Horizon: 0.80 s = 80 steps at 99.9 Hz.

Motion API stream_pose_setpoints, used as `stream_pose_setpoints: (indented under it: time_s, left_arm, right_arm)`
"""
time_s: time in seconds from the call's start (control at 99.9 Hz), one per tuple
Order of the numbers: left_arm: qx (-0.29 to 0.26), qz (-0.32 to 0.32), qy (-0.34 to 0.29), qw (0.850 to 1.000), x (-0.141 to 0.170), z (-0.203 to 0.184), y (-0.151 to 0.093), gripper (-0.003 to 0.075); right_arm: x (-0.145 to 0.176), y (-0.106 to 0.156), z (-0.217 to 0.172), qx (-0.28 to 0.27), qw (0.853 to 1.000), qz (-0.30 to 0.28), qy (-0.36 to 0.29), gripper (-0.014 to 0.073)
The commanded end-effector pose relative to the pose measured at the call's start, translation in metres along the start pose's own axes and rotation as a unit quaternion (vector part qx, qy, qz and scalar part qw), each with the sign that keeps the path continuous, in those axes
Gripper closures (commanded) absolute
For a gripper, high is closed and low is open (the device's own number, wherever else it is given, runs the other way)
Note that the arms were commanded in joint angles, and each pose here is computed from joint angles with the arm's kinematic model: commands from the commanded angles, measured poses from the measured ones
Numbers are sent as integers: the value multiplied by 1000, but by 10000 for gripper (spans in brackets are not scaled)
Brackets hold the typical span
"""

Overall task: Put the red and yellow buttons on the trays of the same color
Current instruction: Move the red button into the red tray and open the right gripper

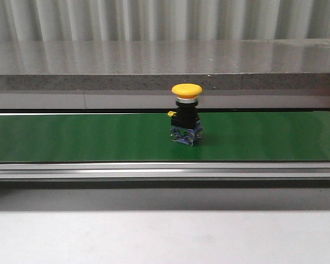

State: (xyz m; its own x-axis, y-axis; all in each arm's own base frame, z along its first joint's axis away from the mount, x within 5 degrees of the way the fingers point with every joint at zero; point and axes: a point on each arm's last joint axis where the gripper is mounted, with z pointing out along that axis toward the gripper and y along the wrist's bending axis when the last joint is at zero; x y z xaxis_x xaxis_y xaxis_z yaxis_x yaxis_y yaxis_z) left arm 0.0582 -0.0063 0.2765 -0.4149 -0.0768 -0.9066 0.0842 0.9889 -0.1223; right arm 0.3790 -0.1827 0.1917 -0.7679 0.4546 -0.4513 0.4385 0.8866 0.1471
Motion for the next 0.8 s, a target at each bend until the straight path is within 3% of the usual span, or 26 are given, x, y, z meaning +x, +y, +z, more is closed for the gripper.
stream_pose_setpoints:
  time_s: [0.0, 0.07, 0.21, 0.46, 0.55, 0.791]
  left_arm:
    - [14, 1, -45, 999, -14, -3, -3, 740]
    - [14, 1, -45, 999, -14, -3, -3, 740]
    - [14, 1, -45, 999, -14, -3, -3, 740]
    - [14, 1, -45, 999, -14, -3, -3, 740]
    - [14, 1, -45, 999, -14, -3, -3, 740]
    - [14, 1, -45, 999, -14, -3, -3, 740]
  right_arm:
    - [-19, 2, -30, -2, 998, 3, -60, 15]
    - [-19, 2, -33, -3, 998, 2, -58, -74]
    - [-23, 5, -52, -4, 997, -2, -82, -51]
    - [-23, 22, -125, -13, 988, -28, -148, -51]
    - [-11, 32, -153, -19, 984, -41, -170, -51]
    - [47, 64, -186, -53, 984, -93, -139, -51]
